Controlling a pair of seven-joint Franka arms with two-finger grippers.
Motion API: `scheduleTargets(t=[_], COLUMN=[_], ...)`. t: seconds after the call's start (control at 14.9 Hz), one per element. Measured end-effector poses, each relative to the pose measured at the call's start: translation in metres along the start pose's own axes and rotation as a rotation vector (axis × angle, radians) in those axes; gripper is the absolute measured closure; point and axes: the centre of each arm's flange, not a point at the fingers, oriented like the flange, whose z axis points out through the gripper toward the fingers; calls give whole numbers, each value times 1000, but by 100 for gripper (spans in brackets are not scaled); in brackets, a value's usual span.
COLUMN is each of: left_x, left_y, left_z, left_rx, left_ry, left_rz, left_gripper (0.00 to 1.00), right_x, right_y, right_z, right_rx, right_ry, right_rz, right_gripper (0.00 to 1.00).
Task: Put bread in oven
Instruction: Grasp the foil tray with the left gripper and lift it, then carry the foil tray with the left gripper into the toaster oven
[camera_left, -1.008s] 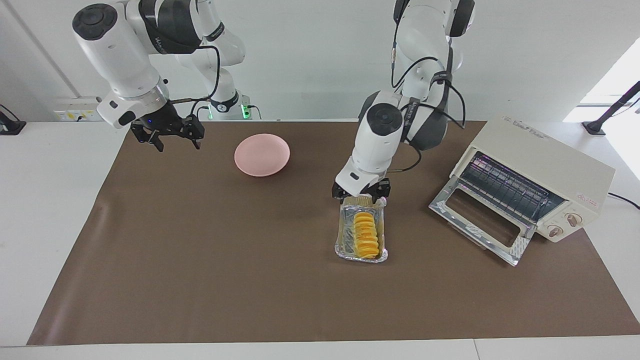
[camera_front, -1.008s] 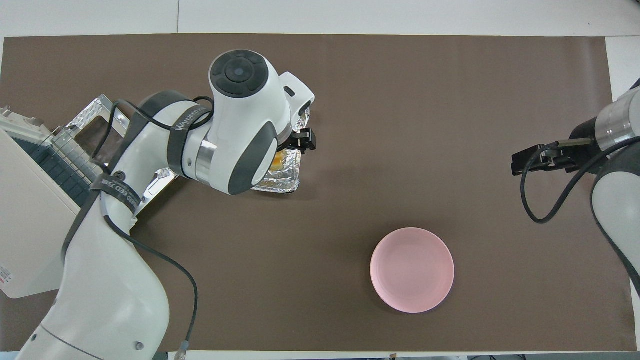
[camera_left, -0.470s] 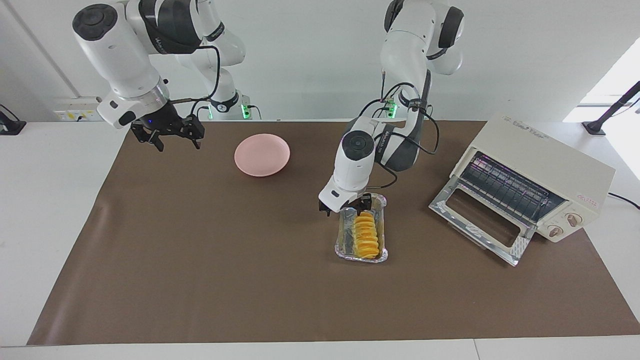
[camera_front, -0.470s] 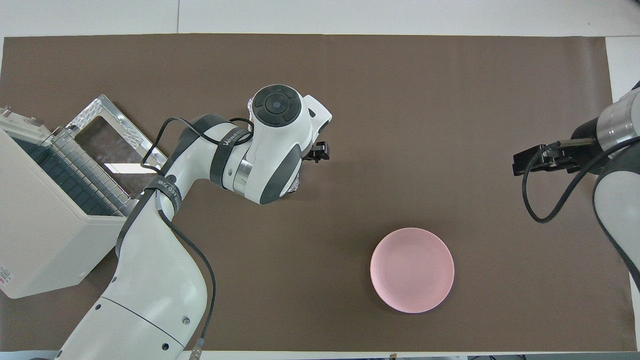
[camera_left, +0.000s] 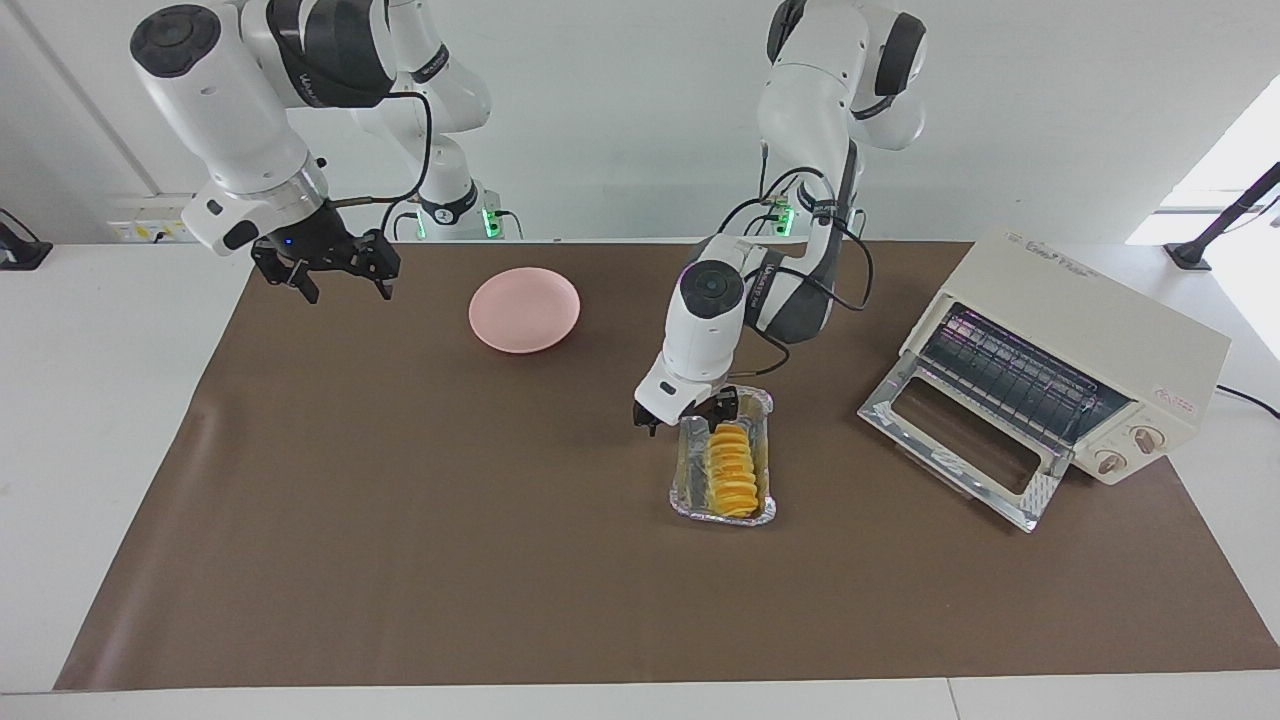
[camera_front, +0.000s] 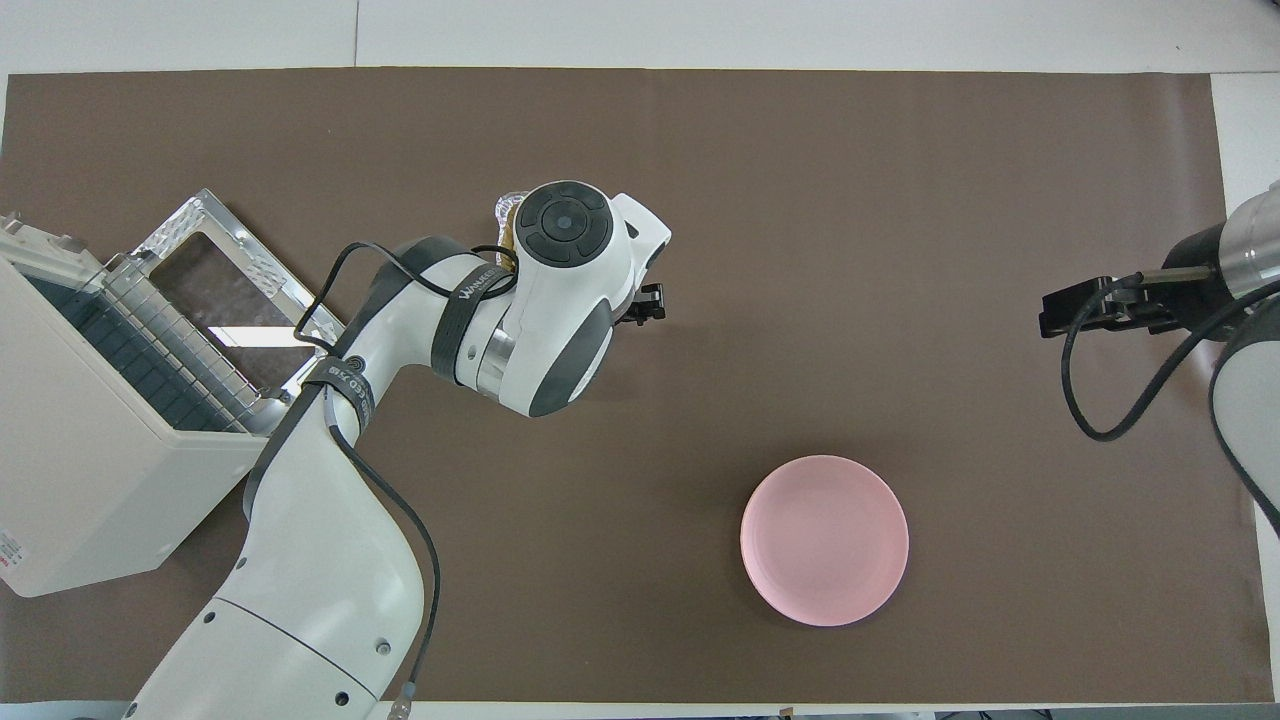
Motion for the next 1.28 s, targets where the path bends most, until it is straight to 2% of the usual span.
scheduleTargets(t=[0.07,0.13,0.2,0.27,0.34,0.67,0.74,0.94,1.08,1.28], left_x=[0,-1,-1,-1,-1,0,1,6,19,50], left_y=[0,0,0,-1,-1,-4,-5,-12,-27,-83], left_z=[1,1,2,4,7,12,11,-4,-32,-84], left_rx=[1,1,2,5,8,15,17,47,81,128], left_ry=[-1,-1,-3,-6,-9,-15,-16,-50,-74,-64], left_rz=[-12,-20,-24,-28,-33,-48,-51,-81,-133,-243], left_gripper=[12,18,28,28,34,93,98,98,98,98], right_x=[0,0,0,0,0,-5,-7,-11,-13,-12], right_y=[0,0,0,0,0,-1,-1,-2,-2,-2], right_z=[-1,-2,-3,-4,-6,-25,-32,-56,-65,-65], right_rx=[0,0,0,0,0,1,1,1,1,1], right_ry=[2,3,5,7,10,19,26,39,44,39], right_rz=[0,0,0,0,0,-2,-2,-4,-5,-5], right_gripper=[0,0,0,0,0,0,0,0,0,0])
